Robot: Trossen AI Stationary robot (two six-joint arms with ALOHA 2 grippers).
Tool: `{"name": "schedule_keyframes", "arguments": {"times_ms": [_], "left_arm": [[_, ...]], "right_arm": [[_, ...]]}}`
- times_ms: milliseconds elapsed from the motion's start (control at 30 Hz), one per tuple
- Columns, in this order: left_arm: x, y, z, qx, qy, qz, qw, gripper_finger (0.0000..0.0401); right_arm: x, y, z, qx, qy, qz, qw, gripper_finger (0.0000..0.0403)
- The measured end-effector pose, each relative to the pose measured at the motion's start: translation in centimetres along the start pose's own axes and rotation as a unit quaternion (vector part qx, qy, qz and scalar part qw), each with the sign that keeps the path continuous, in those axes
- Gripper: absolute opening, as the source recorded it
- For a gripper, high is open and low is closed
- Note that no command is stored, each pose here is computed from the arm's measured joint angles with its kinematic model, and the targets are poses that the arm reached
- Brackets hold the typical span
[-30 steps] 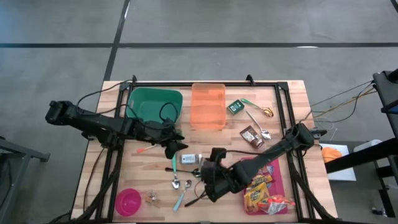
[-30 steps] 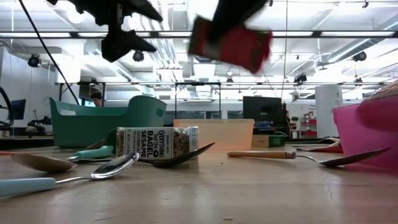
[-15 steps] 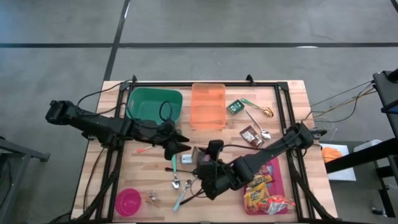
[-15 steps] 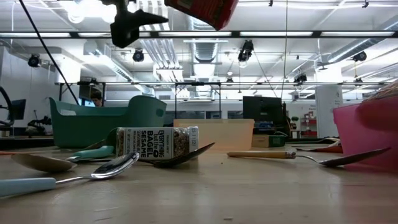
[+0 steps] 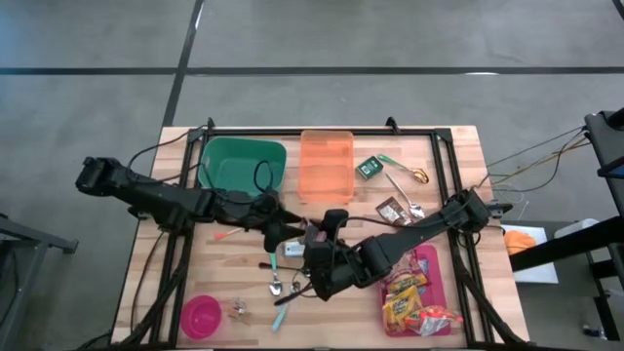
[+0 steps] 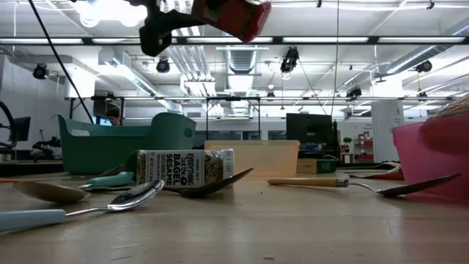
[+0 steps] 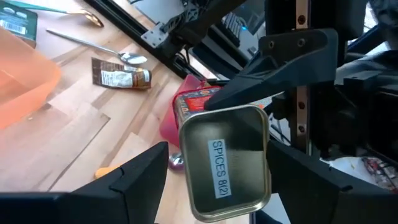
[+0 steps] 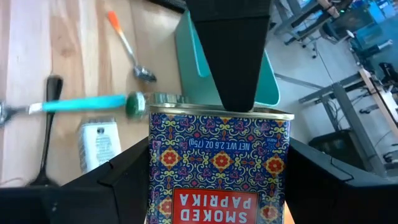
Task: Pick & Place Food Item
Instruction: Put the red seasoning can into the orange bin
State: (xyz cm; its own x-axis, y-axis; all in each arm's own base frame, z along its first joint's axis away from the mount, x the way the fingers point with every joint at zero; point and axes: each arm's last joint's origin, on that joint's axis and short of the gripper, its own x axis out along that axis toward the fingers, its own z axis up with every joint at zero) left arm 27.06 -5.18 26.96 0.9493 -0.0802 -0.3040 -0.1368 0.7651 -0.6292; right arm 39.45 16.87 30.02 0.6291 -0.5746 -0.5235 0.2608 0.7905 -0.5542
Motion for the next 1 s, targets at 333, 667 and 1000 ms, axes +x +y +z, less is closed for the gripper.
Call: {"name": "schedule_keyframes", "arguments": {"times_ms": [333, 667, 1000], "left_arm": [[0.6, -0.9, 1.1, 0.022, -0.009, -0.008, 1.0, 0.0275], [1.3, -0.6, 0.6, 0.022, 0.008, -0.004, 1.0, 0.0275], [2.0, -0.4, 0.1, 0.021, 0.027, -0.007, 0.999, 0.0231]], "right_arm": [[0.1, -0.1, 0.2, 0.003, -0.007, -0.001, 1.0, 0.0275], [0.3, -0.2, 0.6, -0.001, -0.017, 0.0, 1.0, 0.0275], [0.5, -0.3, 0.8, -0.015, -0.023, 0.0, 1.0, 0.0275]]}}
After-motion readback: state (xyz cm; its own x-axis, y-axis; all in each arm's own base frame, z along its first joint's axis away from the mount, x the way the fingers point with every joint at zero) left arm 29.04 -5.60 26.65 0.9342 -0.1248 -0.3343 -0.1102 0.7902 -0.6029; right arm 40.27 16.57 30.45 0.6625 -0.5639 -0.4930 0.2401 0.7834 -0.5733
